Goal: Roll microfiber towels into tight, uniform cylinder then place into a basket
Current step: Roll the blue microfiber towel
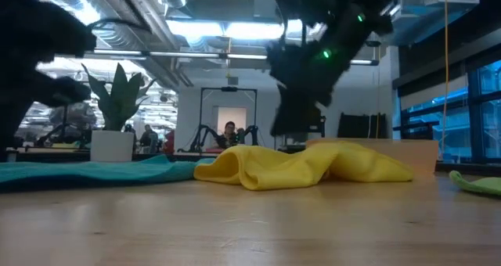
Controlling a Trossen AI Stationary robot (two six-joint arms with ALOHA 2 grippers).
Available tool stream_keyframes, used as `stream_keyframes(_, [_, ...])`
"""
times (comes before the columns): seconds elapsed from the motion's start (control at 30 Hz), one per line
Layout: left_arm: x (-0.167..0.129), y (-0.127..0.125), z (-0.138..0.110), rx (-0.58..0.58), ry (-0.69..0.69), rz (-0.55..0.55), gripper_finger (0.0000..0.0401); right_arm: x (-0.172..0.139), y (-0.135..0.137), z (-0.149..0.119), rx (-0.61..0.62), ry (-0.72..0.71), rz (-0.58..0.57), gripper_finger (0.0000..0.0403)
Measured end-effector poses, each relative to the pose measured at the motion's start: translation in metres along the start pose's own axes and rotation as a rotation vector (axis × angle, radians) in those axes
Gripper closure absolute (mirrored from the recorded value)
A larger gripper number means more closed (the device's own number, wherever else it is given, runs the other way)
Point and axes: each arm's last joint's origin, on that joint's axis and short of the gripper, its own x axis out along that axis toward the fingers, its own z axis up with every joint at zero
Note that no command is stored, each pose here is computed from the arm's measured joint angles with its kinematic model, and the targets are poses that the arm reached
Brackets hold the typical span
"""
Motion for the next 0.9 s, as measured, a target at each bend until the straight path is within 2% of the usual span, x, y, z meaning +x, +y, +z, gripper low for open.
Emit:
stream_keyframes(0.17, [-0.017,-0.001,-0.003,0.002,-0.051,-0.026,0.0354,-0.013,0.011,0.028,-0.148,-0.106,0.06,0.0276])
stream_keyframes(0.27, [-0.023,-0.004,-0.006,0.015,-0.062,-0.038,0.0354,-0.014,0.015,0.035,-0.238,-0.153,0.175,0.0276])
stream_keyframes(0.4, [-0.026,-0.008,-0.008,-0.002,-0.086,-0.029,0.0354,-0.006,0.012,0.041,-0.24,-0.185,0.318,0.0276])
stream_keyframes(0.53, [-0.026,-0.012,-0.011,-0.008,-0.089,-0.018,0.0354,0.01,0.012,0.041,-0.229,-0.206,0.328,0.0276])
stream_keyframes(0.67, [-0.026,-0.017,-0.014,-0.011,-0.086,-0.021,0.0354,0.028,0.016,0.043,-0.23,-0.168,0.322,0.0276])
stream_keyframes(0.9, [-0.026,-0.022,-0.018,-0.032,-0.102,0.004,0.0354,0.065,0.022,0.061,-0.228,-0.09,0.336,0.0276])
